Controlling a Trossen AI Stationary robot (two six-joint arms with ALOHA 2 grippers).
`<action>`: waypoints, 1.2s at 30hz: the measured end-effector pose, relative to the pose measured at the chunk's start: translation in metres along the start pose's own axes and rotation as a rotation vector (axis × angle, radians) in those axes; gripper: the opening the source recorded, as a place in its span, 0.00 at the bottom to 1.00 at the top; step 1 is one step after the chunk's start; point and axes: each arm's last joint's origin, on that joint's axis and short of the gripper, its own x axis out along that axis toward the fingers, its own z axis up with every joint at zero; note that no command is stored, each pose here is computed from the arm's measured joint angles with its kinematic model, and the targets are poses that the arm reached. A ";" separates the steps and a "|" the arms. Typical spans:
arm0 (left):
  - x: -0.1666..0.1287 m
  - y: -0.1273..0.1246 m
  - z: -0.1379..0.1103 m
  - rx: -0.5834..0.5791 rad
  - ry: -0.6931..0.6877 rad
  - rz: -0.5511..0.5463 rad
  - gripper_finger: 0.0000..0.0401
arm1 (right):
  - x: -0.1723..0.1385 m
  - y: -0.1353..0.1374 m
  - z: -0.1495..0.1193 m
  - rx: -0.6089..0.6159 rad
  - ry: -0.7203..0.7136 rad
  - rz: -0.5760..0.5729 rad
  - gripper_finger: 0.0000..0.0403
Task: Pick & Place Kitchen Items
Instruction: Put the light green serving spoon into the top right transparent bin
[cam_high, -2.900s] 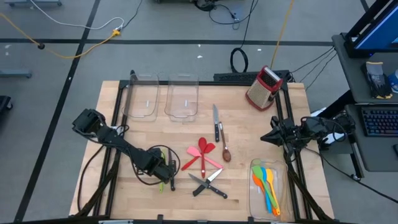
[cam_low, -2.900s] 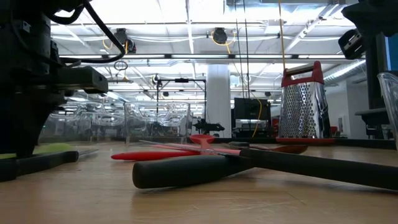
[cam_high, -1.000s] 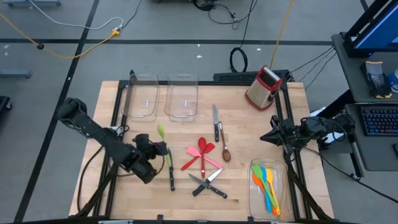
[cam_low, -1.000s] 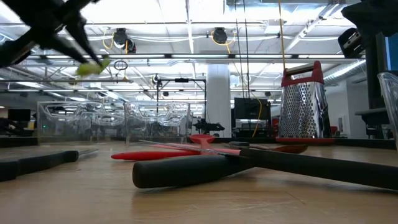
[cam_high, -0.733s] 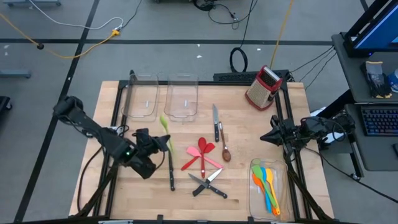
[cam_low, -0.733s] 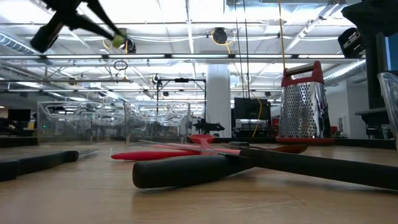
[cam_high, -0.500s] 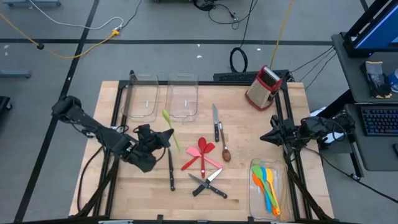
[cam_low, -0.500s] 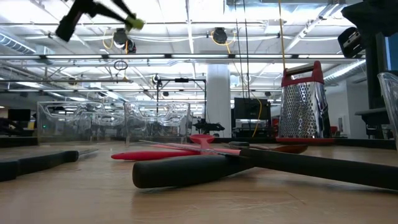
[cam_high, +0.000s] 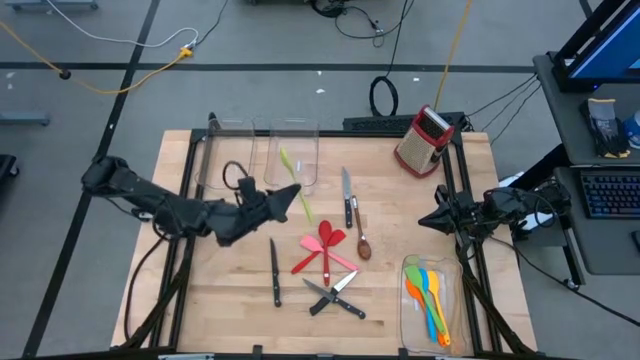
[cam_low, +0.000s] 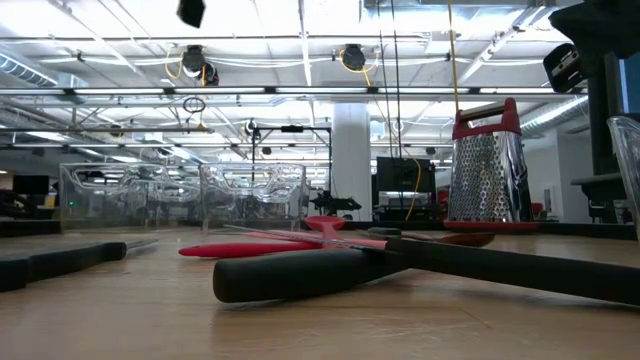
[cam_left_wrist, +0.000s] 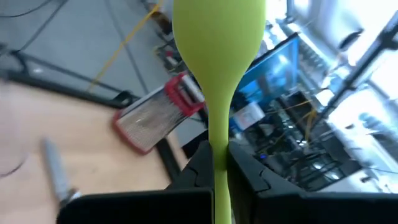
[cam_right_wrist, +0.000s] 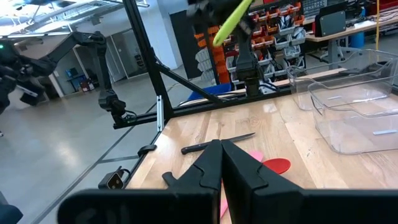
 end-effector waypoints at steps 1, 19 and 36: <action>0.004 0.000 0.003 0.003 -0.004 -0.017 0.02 | 0.000 0.000 0.000 0.000 0.000 0.000 0.00; 0.084 0.051 0.080 0.006 -0.011 -0.052 0.02 | 0.000 -0.001 0.000 0.005 -0.014 -0.042 0.00; 0.108 0.112 0.126 0.087 0.018 0.212 0.02 | 0.000 -0.003 0.002 0.009 -0.043 -0.124 0.00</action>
